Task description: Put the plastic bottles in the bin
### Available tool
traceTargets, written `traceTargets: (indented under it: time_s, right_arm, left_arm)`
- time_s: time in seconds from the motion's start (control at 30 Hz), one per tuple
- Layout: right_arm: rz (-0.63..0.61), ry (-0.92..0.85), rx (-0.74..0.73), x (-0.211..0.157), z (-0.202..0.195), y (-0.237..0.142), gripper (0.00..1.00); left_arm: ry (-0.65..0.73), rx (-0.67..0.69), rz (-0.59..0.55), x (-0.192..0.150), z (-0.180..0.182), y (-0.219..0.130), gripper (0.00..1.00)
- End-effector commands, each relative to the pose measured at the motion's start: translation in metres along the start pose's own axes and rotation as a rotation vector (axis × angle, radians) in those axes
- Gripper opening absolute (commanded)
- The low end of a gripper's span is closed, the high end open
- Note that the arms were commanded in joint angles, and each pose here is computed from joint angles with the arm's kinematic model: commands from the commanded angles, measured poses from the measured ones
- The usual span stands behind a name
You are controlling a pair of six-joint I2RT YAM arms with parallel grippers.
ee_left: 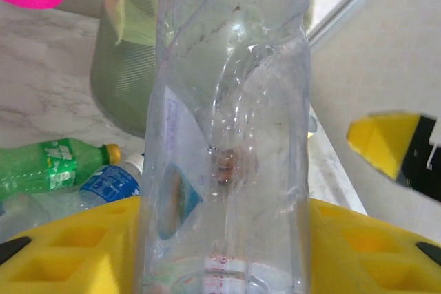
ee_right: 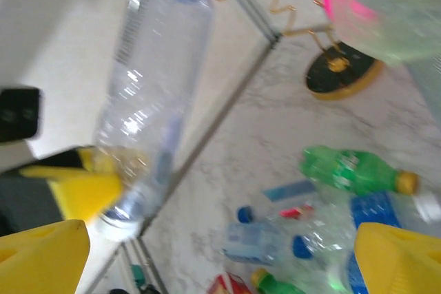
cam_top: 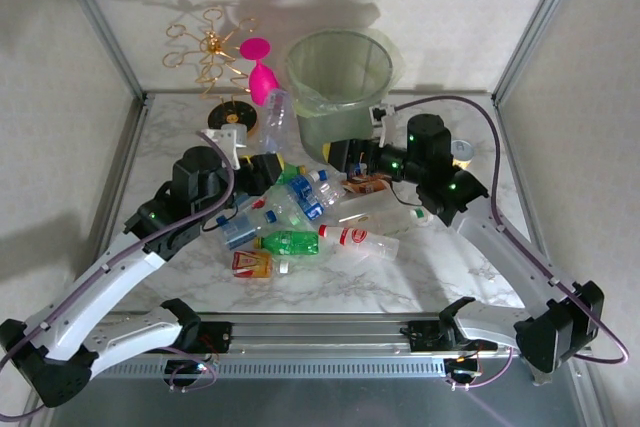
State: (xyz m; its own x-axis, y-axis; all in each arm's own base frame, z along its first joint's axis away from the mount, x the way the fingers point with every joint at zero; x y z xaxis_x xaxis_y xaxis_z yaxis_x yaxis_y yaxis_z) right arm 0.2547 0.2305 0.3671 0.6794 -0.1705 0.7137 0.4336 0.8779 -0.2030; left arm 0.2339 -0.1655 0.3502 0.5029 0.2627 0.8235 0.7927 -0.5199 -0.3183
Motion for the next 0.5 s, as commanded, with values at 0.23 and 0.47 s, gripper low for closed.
traceTargets:
  time_s: [0.23, 0.47]
  right_arm:
    - [-0.043, -0.044, 0.214, 0.044, 0.043, 0.017, 0.99]
    - [-0.057, -0.038, 0.235, 0.053, 0.046, 0.024, 0.95]
  left_arm:
    - [0.200, -0.234, -0.055, 0.008, -0.057, -0.007, 0.49]
    - [0.262, -0.295, -0.023, 0.001, -0.077, -0.001, 0.49]
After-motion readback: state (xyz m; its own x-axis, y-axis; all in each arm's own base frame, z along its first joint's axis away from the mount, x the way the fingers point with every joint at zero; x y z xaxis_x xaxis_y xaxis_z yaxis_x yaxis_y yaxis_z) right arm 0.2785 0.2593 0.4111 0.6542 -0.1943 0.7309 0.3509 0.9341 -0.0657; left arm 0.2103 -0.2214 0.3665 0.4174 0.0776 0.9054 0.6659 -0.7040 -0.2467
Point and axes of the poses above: each hand's point on the last joint's axis, 136 mm out from that joint toward the fingers, its own y axis out along the fingers, its own z axis along the line the jaws close on, x = y × z, the point moved 6 cm from there along -y, back along the fingers, and after that the axes turned 3 degrees about y, right-handed, at the moved point
